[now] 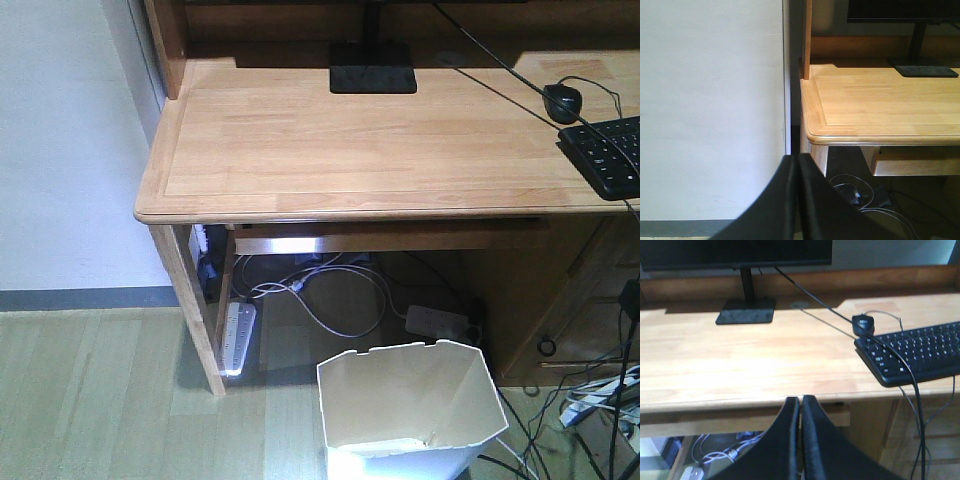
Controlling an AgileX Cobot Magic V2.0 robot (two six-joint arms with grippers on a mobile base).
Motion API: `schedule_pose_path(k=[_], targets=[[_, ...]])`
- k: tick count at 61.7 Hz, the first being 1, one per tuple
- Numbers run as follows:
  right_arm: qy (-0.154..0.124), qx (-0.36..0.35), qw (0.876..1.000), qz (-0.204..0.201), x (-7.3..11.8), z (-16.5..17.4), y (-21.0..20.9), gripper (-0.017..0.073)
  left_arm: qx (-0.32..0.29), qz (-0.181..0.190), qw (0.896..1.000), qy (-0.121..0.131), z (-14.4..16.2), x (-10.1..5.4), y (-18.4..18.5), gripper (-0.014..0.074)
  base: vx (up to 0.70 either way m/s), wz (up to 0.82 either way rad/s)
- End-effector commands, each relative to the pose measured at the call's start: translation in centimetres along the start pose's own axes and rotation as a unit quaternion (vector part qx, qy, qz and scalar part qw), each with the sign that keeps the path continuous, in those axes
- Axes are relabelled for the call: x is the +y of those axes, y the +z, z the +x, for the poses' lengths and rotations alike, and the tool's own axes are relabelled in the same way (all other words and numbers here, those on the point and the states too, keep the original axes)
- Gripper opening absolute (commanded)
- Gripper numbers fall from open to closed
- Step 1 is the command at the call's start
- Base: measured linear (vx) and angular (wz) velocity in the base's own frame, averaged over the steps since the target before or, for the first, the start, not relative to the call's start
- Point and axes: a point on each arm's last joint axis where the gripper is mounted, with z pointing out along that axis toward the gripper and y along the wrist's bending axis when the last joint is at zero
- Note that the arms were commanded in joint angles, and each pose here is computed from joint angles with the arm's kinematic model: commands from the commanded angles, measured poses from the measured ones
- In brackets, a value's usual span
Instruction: Move trash bin to bedside with robot
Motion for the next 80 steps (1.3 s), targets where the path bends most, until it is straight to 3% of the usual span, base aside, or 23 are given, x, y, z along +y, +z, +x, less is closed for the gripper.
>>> schedule_pose_path(k=[1,12,27,37,49,59,72,80], targets=[[-0.01,-0.039,0.999,0.0,0.0,-1.6,-0.1,0.0015,-0.026,0.003,1.0,-0.006,0.3,0.0,0.2,-0.0006,0.0,0.0],[-0.024,-0.022,0.999,0.002,0.0,-1.3,0.0,0.0125,-0.026,0.003,1.0,-0.006,0.3,0.0,0.2,-0.0006,0.0,0.0],[-0.031,-0.003,1.0,0.005,-0.1,-0.9,0.0,0.0407,-0.026,0.003,1.0,-0.006,0.3,0.0,0.2,-0.0006,0.0,0.0],[-0.031,0.002,0.999,0.006,-0.1,-0.8,0.0,0.0516,-0.026,0.003,1.0,-0.006,0.3,0.0,0.2,-0.0006,0.0,0.0],[-0.028,0.029,0.999,0.008,-0.1,-1.2,0.6,0.0525,-0.026,0.003,1.0,-0.006,0.3,0.0,0.2,-0.0006,0.0,0.0],[-0.022,0.094,0.995,0.014,-0.1,-2.6,2.5,0.0525,-0.026,0.003,1.0,-0.006,0.3,0.0,0.2,-0.0006,0.0,0.0],[-0.029,0.201,0.979,0.021,-0.2,-2.1,6.7,0.0525,-0.026,0.003,1.0,-0.006,0.3,0.0,0.2,-0.0006,0.0,0.0],[-0.019,0.253,0.967,0.036,-1.0,-0.6,9.6,0.0525,-0.026,0.003,1.0,-0.006,0.3,0.0,0.2,-0.0006,0.0,0.0]])
